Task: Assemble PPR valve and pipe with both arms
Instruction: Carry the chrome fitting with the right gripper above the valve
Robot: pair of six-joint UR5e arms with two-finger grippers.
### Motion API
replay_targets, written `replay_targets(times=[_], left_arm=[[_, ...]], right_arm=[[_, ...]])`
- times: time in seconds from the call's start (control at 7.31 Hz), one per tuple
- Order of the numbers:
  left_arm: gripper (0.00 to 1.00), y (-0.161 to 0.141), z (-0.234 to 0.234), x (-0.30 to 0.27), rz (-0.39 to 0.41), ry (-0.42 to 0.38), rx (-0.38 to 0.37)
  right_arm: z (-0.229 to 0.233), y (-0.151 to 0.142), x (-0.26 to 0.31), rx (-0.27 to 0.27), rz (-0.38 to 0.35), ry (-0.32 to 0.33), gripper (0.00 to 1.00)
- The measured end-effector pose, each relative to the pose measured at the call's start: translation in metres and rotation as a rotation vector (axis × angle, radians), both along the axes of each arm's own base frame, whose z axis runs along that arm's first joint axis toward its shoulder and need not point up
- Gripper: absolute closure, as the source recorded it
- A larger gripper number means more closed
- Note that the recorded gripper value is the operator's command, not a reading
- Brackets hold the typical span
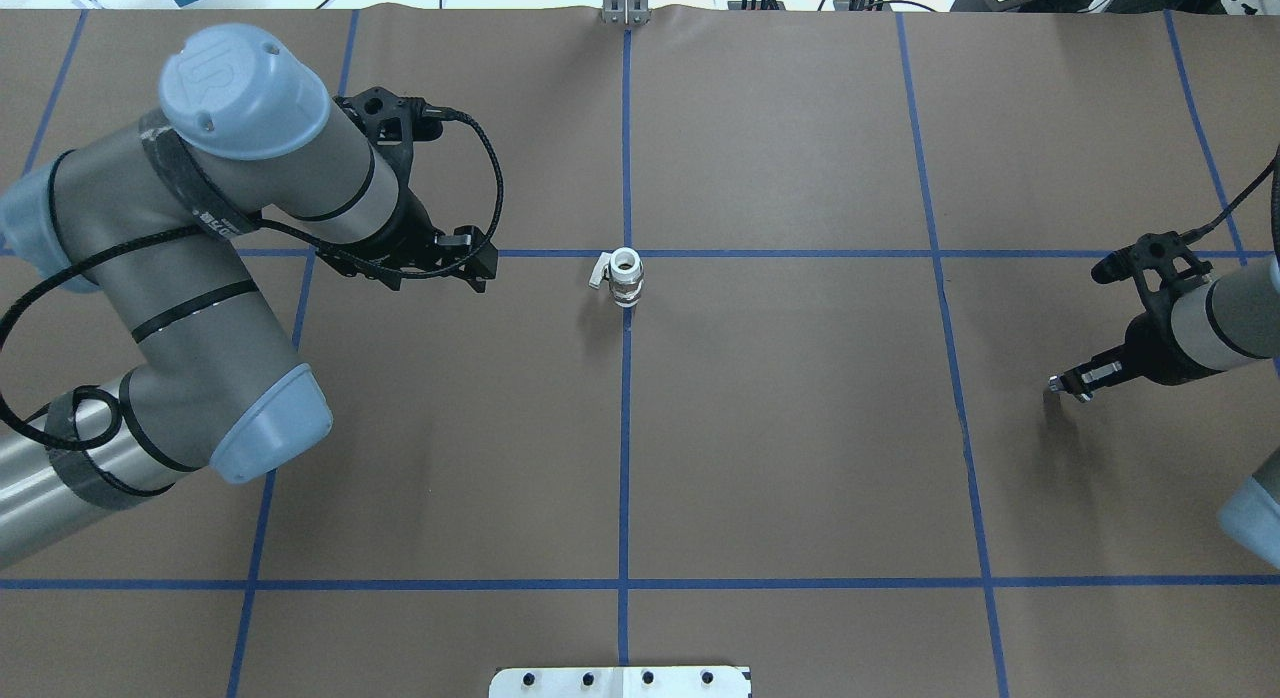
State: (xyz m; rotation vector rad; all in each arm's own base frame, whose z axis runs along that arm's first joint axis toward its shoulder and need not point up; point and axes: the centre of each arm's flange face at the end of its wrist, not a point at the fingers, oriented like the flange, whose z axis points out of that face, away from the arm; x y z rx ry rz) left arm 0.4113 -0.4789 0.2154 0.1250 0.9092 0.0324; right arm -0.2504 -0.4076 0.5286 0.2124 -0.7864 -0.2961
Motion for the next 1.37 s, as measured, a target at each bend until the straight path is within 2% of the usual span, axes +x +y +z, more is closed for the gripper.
replay_targets(times=[0.14,0.27,0.55,0.96,1.09,1.37], left_arm=[[0.08,0.002,0.003,-0.005,0.001,0.0,0.003],[0.07,0.009,0.013,-0.016,0.008,-0.002,0.011],[0.01,0.029,0.053,-0.049,0.056,-0.037,0.054],[0.01,0.033,0.117,-0.095,0.094,-0.113,0.065],[0.01,0.03,0.131,-0.113,0.09,-0.129,0.064],[0.01,0.027,0.144,-0.134,0.079,-0.143,0.064]], right_arm=[[-0.017,-0.011,-0.005,-0.005,0.012,-0.014,1.0],[-0.049,-0.03,-0.019,-0.034,0.039,-0.021,1.0],[-0.162,-0.076,-0.067,-0.15,0.138,-0.04,1.0],[-0.319,-0.098,-0.166,-0.351,0.282,-0.13,1.0],[-0.353,-0.104,-0.195,-0.396,0.31,-0.146,1.0],[-0.388,-0.122,-0.233,-0.438,0.339,-0.141,1.0]])
